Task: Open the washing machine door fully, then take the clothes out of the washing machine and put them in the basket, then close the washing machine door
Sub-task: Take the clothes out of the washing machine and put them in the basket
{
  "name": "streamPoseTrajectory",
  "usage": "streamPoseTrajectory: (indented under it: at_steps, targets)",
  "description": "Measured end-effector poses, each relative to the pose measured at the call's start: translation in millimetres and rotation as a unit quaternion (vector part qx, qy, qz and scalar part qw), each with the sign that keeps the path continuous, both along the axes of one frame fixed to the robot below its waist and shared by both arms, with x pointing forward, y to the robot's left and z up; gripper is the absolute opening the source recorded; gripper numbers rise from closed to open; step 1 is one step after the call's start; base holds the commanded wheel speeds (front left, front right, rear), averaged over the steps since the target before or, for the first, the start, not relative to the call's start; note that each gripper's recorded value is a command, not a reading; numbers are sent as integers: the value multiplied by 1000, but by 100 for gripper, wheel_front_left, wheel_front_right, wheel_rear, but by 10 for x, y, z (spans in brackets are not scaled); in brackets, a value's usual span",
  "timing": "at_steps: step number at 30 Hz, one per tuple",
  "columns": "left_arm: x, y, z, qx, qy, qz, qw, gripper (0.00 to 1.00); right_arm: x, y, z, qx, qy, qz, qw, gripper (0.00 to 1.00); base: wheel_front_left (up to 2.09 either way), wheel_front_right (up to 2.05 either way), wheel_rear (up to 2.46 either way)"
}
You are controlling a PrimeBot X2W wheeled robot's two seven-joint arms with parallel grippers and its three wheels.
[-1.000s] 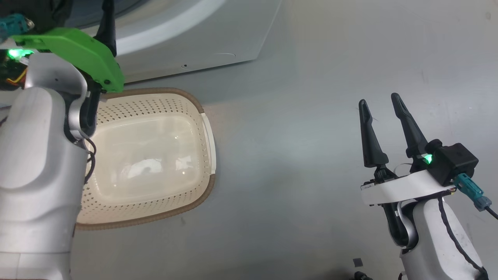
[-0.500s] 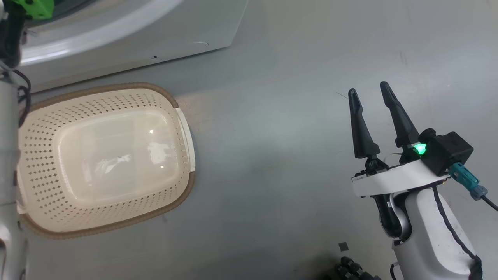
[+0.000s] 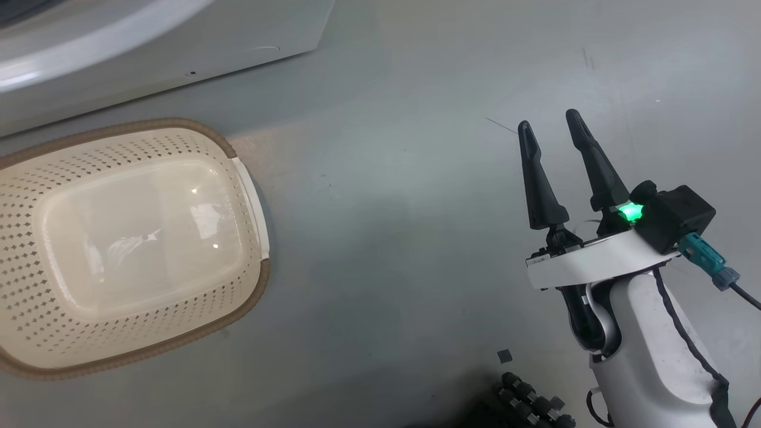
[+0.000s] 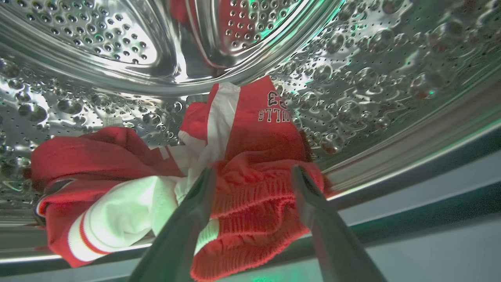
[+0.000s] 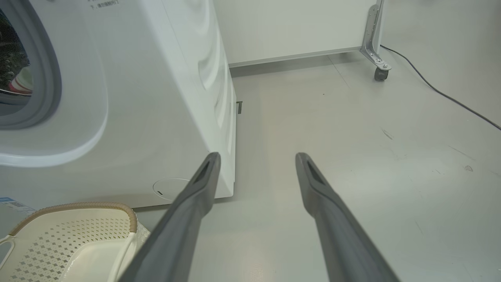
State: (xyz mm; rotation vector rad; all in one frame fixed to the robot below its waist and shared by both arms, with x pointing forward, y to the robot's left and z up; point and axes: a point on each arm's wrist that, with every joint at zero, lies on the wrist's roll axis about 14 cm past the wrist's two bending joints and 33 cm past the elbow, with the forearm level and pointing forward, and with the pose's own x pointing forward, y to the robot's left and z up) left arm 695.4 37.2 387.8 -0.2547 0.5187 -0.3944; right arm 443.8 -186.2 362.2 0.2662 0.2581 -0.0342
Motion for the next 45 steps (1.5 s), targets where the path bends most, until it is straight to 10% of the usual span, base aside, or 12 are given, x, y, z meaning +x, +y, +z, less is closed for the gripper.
streamPoseTrajectory:
  at_steps: [23,26,27,28,45]
  targets:
    - [25,-33,-591,36,100,-16,994,100,7,-98,-121,-2,18,-11,1000,100,0,0,0]
    - [0,-36,-632,34,117,-18,992,30,39,-89,-109,-2,14,-8,1000,100,0,0,0]
    - [-6,-42,-635,32,122,-18,992,30,41,-89,-109,-2,14,-8,1000,100,0,0,0]
    - [-6,-44,-635,33,126,-19,991,0,44,-90,-113,-2,14,-8,1000,100,0,0,0]
    - [53,-26,-397,-2,72,2,997,0,156,-73,-102,-17,4,1,1000,100,0,0,0]
